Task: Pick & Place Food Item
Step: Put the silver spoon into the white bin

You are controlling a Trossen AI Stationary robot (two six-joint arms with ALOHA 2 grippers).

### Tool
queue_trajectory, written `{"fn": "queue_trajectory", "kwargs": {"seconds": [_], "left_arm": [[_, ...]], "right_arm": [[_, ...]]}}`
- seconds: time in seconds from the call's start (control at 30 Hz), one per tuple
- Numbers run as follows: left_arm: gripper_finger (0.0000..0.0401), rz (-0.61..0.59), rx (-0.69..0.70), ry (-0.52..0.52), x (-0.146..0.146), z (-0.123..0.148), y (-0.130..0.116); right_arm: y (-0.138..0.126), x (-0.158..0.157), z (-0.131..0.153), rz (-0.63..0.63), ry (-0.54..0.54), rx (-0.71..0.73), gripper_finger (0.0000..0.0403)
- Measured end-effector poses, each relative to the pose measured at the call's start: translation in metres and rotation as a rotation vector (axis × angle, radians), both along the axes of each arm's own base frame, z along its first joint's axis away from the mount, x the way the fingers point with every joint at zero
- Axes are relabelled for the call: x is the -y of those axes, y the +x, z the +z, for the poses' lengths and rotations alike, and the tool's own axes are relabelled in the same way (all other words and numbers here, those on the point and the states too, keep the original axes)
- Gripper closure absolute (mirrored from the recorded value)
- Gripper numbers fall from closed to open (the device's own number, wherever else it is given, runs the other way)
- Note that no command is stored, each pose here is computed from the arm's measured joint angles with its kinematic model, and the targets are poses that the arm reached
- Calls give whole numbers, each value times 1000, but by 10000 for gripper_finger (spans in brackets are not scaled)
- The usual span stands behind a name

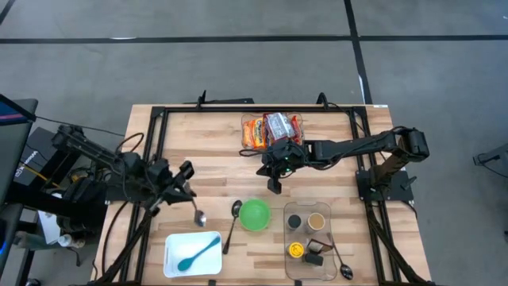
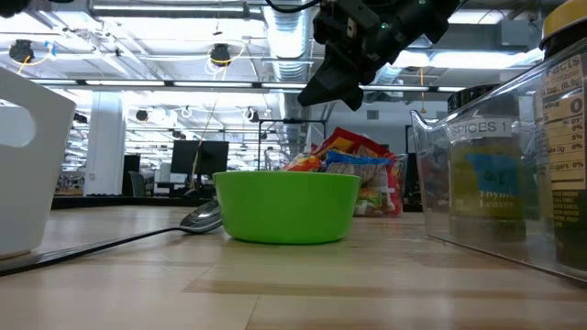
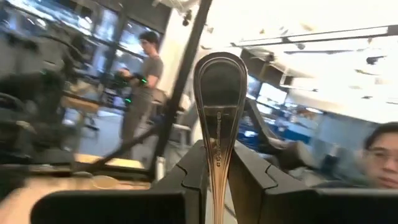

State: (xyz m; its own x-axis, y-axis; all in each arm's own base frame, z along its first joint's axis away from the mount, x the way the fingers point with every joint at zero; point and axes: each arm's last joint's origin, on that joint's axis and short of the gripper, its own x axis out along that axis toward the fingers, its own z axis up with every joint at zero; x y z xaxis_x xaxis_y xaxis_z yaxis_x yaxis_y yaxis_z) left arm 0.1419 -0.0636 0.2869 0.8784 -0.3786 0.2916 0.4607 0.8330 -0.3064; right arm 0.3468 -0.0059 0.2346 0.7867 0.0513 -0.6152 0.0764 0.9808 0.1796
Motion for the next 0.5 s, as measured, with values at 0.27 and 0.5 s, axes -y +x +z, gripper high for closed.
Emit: {"fn": "queue_trajectory", "kwargs": {"seconds": [0.27,0.5], "left_arm": [[362,-127,-281,-55,16,3,5],[363,-233,-582,-141,39,-12,14]], "right_arm": [[0,0,0,1,0,3,399],[0,0,0,10,-12,3,399]]}}
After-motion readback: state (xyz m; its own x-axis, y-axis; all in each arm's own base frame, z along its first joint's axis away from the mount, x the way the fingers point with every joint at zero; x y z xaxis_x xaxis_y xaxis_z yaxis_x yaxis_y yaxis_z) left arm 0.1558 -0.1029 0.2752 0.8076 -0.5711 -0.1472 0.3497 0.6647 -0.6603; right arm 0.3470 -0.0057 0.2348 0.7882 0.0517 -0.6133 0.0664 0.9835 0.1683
